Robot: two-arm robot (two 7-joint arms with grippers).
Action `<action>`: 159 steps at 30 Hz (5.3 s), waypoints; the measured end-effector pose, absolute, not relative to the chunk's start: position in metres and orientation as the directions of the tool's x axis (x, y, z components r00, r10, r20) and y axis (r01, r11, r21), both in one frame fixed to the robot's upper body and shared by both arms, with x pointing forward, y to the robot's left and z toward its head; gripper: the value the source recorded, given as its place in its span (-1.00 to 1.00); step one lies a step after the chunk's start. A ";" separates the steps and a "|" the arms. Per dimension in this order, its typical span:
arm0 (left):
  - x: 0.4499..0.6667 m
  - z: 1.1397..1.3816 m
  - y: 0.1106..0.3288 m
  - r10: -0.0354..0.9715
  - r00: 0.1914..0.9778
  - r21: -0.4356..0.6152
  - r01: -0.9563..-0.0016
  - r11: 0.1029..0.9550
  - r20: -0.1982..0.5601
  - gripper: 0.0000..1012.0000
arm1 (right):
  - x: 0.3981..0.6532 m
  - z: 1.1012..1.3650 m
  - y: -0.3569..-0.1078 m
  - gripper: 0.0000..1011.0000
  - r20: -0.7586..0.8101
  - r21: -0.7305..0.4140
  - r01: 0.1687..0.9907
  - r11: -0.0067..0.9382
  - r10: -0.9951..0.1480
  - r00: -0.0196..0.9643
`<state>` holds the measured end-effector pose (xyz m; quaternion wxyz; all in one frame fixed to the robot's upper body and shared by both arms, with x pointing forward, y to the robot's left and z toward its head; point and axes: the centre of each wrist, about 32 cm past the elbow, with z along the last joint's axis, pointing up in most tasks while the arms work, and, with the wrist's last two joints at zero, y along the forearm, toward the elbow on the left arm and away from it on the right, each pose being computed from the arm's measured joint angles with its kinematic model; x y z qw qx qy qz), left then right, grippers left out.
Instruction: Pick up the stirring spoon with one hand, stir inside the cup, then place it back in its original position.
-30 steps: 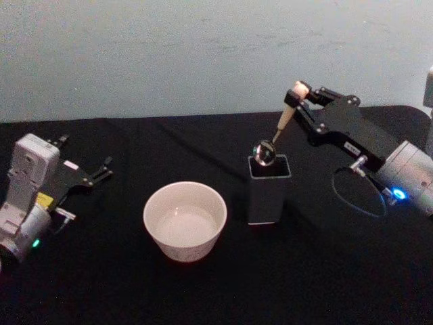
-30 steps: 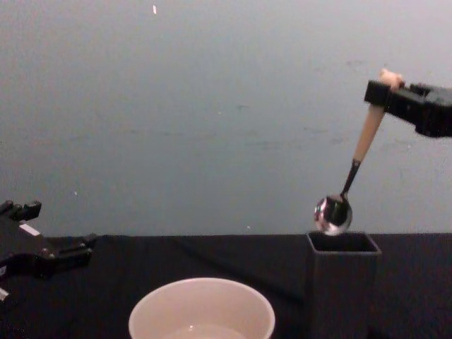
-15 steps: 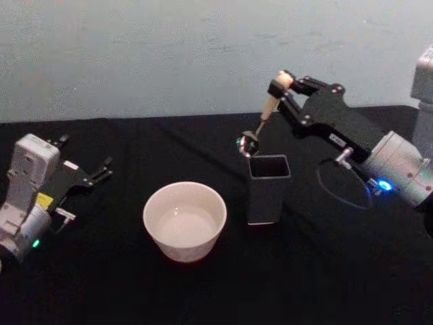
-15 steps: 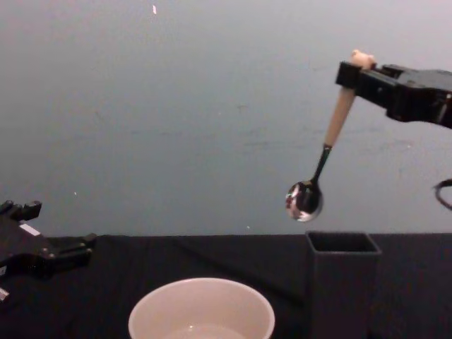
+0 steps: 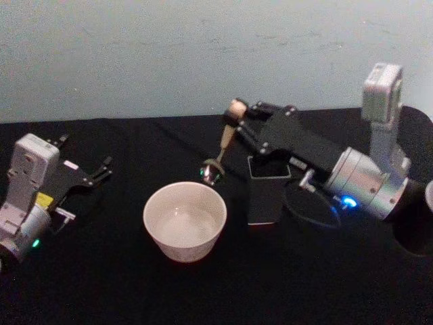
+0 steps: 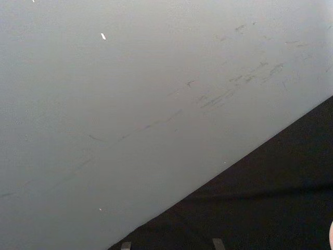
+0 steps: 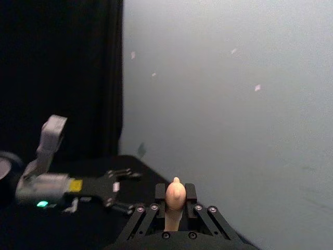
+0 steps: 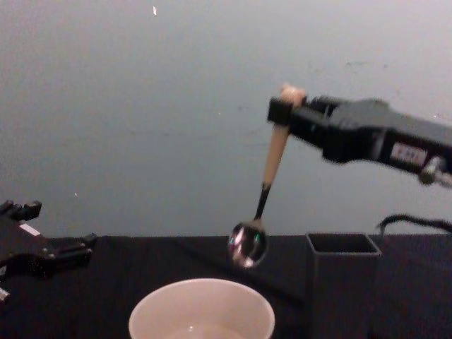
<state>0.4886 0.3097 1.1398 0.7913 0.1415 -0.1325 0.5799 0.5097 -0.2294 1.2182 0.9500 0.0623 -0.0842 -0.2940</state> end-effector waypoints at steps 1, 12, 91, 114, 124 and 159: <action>0.489 1.140 0.310 0.880 0.292 0.070 -0.955 0.287 0.374 0.98 | 0.509 1.215 -0.226 -0.58 0.127 0.156 0.536 0.830 -0.555 0.822; 0.489 1.140 0.310 0.880 0.292 0.070 -0.955 0.287 0.374 0.98 | 0.513 1.187 -0.211 -0.58 0.158 0.102 0.482 0.870 -0.493 0.856; 0.489 1.140 0.310 0.880 0.292 0.070 -0.955 0.287 0.374 0.98 | 0.517 1.138 -0.183 -0.58 0.158 0.098 0.472 0.876 -0.482 0.862; 0.489 1.140 0.310 0.880 0.292 0.070 -0.955 0.287 0.374 0.98 | 0.520 1.140 -0.202 -0.58 0.167 0.093 0.525 0.846 -0.533 0.829; 0.489 1.140 0.310 0.880 0.292 0.070 -0.955 0.287 0.374 0.98 | 0.503 1.141 -0.213 -0.58 0.158 0.093 0.489 0.867 -0.498 0.853; 0.489 1.140 0.310 0.880 0.292 0.070 -0.955 0.287 0.374 0.98 | 0.528 1.140 -0.184 -0.58 0.169 0.096 0.517 0.850 -0.526 0.834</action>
